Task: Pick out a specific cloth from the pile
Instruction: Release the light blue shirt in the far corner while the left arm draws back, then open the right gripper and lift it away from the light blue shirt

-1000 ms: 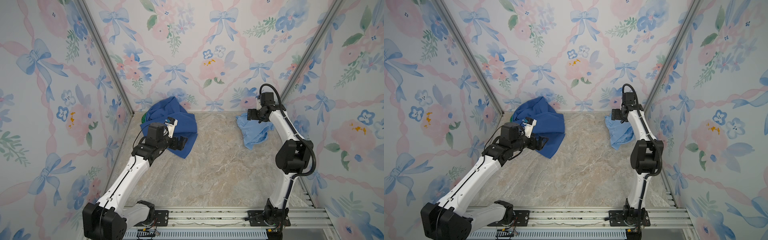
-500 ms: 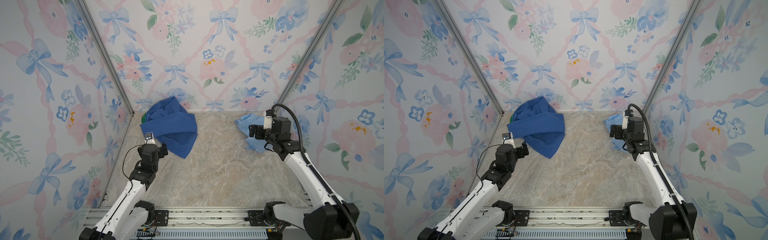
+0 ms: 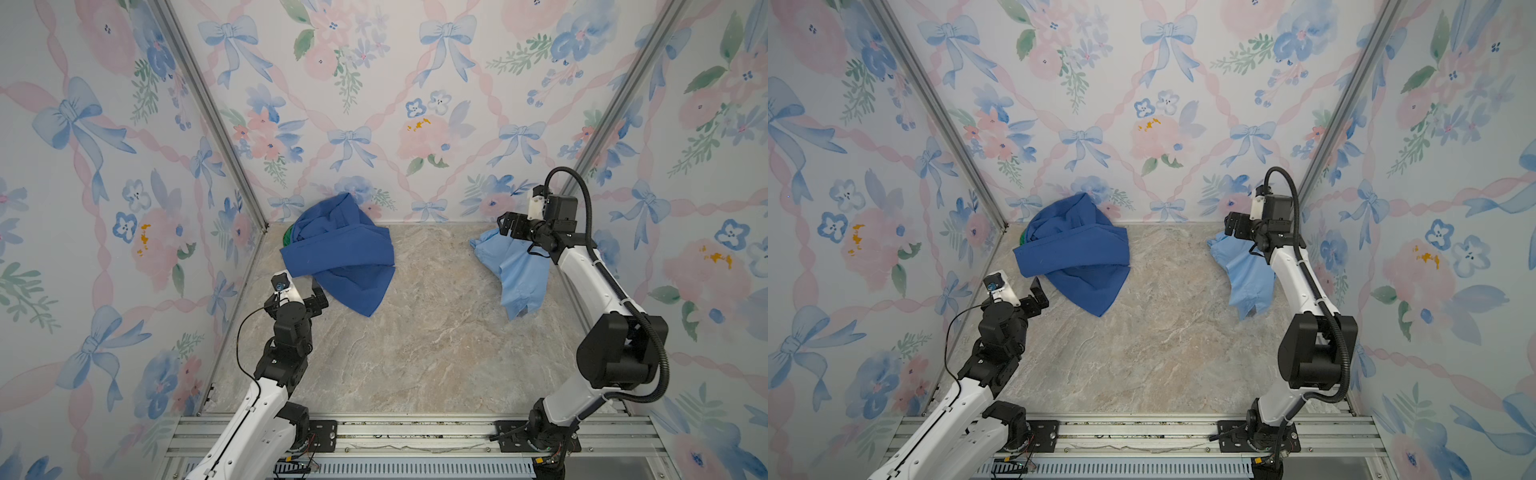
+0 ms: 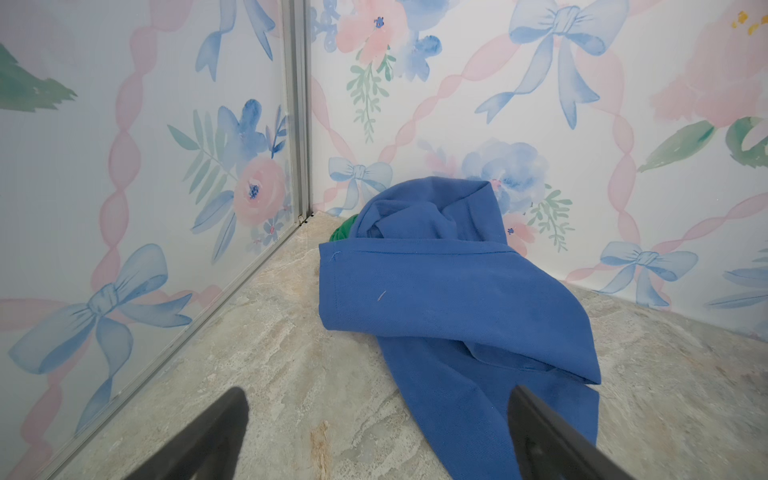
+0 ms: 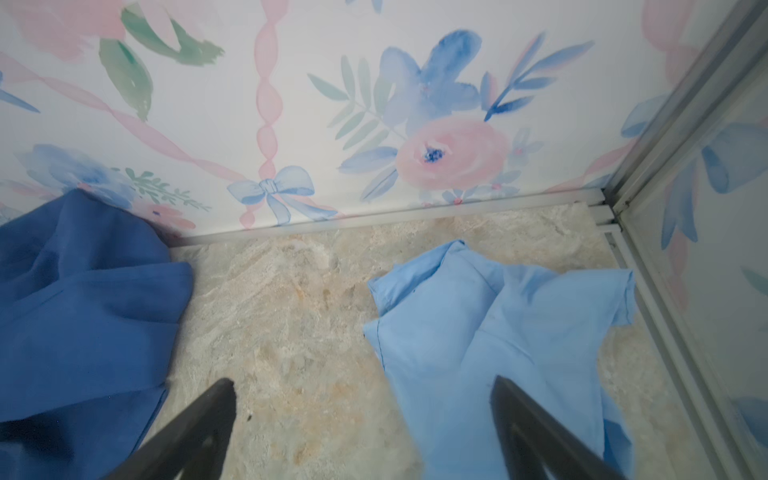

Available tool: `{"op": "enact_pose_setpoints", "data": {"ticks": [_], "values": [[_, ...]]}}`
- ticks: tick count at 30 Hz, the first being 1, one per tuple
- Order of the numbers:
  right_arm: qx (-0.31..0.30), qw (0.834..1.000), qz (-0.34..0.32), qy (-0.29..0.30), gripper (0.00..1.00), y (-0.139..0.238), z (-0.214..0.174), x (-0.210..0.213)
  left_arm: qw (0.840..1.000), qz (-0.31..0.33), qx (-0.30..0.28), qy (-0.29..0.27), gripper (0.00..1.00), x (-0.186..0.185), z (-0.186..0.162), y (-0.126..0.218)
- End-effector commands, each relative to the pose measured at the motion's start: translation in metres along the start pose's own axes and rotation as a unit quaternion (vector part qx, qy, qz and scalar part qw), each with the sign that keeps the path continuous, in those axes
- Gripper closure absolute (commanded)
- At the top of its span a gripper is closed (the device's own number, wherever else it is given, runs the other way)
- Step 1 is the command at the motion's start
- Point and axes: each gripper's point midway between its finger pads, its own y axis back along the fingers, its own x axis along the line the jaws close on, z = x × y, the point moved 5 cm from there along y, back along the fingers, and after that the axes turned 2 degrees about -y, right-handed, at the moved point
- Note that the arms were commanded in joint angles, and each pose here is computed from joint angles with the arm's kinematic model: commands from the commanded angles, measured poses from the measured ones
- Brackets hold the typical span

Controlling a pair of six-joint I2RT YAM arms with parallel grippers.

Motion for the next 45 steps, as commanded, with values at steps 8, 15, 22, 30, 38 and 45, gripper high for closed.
{"op": "enact_pose_setpoints", "data": {"ticks": [8, 15, 22, 30, 38, 45], "values": [[0.067, 0.997, 0.03, -0.036, 1.0, -0.075, -0.032, -0.03, 1.0, -0.012, 0.007, 0.0, 0.02, -0.005, 0.002, -0.004], [0.046, 0.999, 0.021, -0.015, 1.0, -0.101, -0.079, -0.04, 1.0, -0.012, 0.002, -0.005, 0.02, -0.003, 0.007, 0.001], [0.072, 0.99, -0.099, 0.069, 1.0, -0.09, -0.055, -0.041, 1.0, -0.018, 0.01, -0.006, 0.02, -0.005, 0.003, 0.0], [0.08, 0.993, -0.064, 0.053, 0.5, -0.053, -0.032, -0.03, 0.999, -0.033, 0.012, -0.002, 0.02, -0.009, 0.003, 0.0], [0.25, 0.964, -0.001, 0.091, 0.09, 0.015, -0.162, 0.058, 0.999, -0.04, 0.012, 0.004, 0.02, -0.009, 0.002, 0.002], [0.336, 0.942, 0.007, -0.001, 0.22, 0.028, -0.281, 0.077, 0.998, -0.057, 0.018, 0.009, 0.02, -0.015, 0.0, -0.002]]}}
